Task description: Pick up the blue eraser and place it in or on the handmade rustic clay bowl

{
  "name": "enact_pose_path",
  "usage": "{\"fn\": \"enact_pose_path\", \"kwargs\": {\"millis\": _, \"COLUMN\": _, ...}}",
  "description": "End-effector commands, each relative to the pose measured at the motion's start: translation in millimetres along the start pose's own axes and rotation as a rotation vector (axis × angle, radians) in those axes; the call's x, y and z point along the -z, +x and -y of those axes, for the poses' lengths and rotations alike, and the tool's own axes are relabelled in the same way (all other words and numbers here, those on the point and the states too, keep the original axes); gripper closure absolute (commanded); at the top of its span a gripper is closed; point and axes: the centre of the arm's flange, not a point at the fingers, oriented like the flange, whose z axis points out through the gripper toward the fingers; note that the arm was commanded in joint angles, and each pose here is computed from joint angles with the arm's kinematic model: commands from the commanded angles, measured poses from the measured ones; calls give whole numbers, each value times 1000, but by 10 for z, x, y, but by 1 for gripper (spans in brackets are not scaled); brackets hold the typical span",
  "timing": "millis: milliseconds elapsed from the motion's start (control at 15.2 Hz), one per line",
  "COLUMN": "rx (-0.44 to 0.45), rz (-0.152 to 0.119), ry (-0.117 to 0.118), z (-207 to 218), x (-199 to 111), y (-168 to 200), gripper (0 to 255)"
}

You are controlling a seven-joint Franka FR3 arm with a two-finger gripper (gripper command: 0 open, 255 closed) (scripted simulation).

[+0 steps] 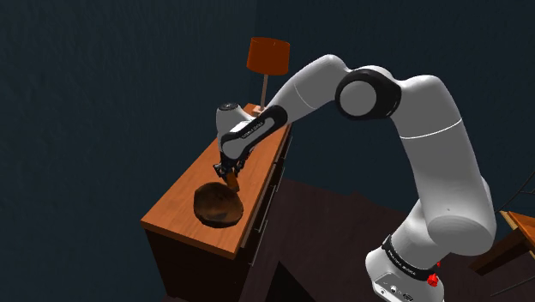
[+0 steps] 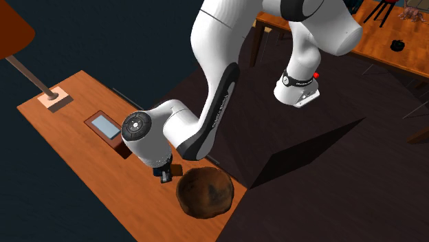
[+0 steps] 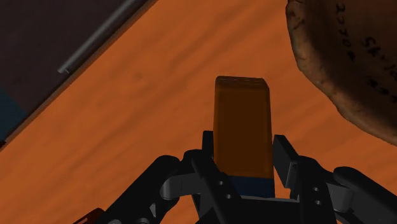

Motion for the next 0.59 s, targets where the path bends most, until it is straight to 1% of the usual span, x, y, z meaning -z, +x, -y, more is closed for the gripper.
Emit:
{"fn": "enact_pose_path", "kwargs": {"millis": 0, "rx": 0, "rz": 0, "ry": 0, "z": 2, "x": 103, "y": -2, "gripper": 255}}
{"fn": "enact_pose_path", "kwargs": {"millis": 528, "rx": 0, "rz": 0, "ry": 0, "z": -25, "x": 524, "y": -3, "gripper": 255}}
